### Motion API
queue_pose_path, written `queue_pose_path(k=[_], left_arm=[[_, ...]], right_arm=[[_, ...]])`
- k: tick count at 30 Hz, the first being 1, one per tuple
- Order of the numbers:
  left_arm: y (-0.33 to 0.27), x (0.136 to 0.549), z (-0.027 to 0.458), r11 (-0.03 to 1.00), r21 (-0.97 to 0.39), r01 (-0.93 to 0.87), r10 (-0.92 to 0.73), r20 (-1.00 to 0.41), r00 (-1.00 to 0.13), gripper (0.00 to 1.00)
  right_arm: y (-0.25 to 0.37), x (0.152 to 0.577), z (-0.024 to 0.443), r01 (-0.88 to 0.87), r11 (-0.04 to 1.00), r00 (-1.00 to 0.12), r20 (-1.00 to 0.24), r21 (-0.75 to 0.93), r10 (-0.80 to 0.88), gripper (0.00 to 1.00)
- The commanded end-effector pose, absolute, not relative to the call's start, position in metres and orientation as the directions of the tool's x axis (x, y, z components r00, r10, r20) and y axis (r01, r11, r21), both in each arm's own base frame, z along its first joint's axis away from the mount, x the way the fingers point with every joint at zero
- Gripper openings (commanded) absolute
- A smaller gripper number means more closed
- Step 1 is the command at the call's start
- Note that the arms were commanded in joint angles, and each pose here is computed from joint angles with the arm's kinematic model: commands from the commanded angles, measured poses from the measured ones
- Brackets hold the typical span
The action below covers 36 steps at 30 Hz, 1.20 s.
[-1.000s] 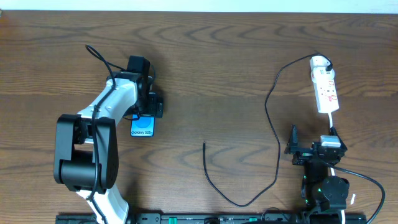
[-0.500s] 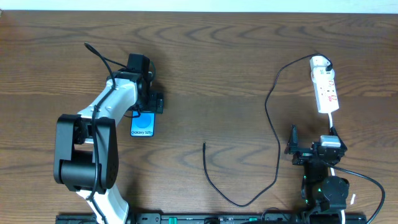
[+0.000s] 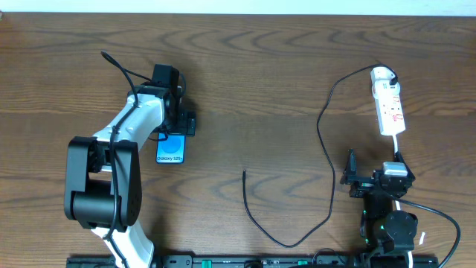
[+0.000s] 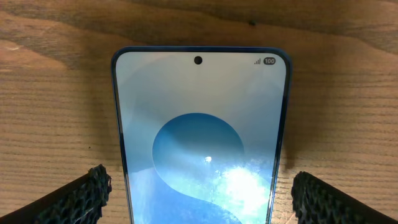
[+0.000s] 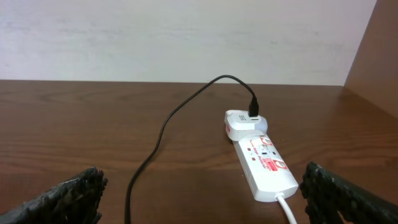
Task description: Plug charger to phone and switch on socket
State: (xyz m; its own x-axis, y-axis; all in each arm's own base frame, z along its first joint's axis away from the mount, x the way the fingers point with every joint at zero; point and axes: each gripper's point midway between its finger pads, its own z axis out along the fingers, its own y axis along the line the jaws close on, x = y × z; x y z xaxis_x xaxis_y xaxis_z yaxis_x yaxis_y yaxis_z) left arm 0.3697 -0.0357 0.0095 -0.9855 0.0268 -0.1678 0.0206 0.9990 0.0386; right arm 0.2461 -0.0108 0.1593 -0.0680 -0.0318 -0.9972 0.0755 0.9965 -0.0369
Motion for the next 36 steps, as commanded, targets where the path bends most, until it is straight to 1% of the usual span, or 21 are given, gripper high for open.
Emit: queue_pose_path(k=[1, 19, 36], left_arm=[[-0.032, 0.365, 0.005, 0.999, 0.052, 0.015, 0.023, -0.152, -0.988, 0.95], [-0.03, 0.35, -0.002, 0.998, 0.057, 0.018, 0.024, -0.105, -0.994, 0.95], [-0.035, 0.349, -0.012, 0.999, 0.029, 0.02, 0.023, -0.121, -0.992, 0.95]], right_arm=[[-0.014, 0.246, 0.159, 0.09, 0.996, -0.065, -0.998, -0.023, -0.017, 0.99], [-0.014, 0.246, 0.159, 0.09, 0.996, -0.065, -0.998, -0.023, -0.017, 0.99], [-0.014, 0.246, 0.159, 0.09, 0.996, -0.065, -0.998, -0.023, -0.017, 0.99]])
